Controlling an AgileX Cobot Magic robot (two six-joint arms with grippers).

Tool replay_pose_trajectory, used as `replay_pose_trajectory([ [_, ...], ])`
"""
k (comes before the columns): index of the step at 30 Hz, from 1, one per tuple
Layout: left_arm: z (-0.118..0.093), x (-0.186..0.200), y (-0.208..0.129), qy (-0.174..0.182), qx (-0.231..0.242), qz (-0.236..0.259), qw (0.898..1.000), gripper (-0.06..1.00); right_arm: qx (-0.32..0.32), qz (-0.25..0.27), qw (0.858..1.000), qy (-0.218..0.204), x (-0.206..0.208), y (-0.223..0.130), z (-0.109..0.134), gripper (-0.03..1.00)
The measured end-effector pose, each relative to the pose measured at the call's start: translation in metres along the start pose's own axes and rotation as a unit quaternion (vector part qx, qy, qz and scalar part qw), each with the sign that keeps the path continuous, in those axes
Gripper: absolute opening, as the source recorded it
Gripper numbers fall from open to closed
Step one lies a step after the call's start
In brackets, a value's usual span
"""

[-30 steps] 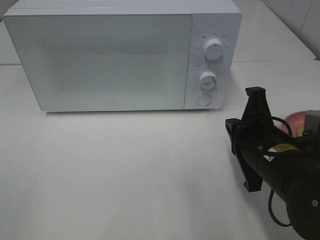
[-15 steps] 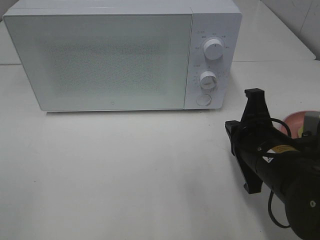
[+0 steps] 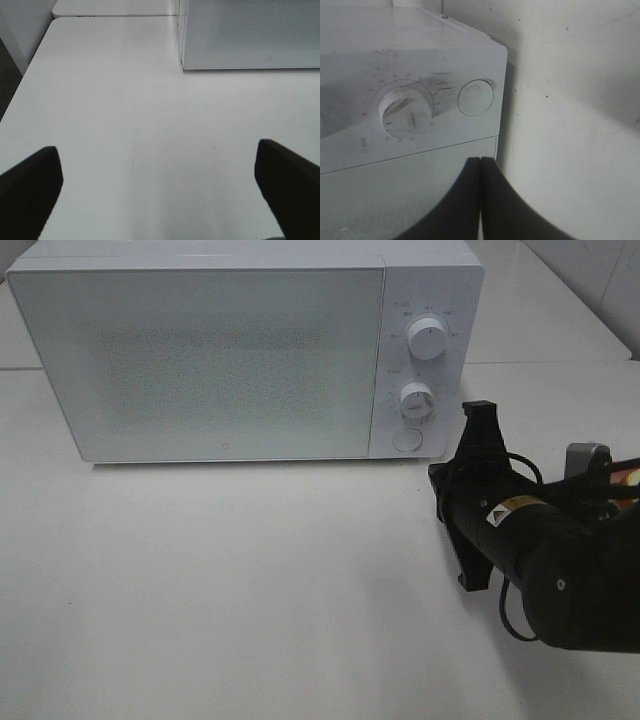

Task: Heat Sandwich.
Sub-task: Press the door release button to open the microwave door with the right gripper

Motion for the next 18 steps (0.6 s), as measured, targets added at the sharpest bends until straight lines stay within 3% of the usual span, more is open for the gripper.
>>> replay_pose_trajectory([
  [18,0.000,0.000,0.000,0.000,0.000,0.000,1.000,0.99,-0.016,0.006,1.000,-0.018,-0.063,-0.001,0.011,0.01],
])
Point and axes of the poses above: a point on each arm's last joint axis where the gripper is mounted, x pointing back along that axis away from the gripper, z along the wrist's bending axis when the last joint is at zero, y = z × x, the point moved 7 cm from there along -x, pointing out along that axis toward the gripper, and after that the axes turned 3 degrees about x, right-handed, at the moved point
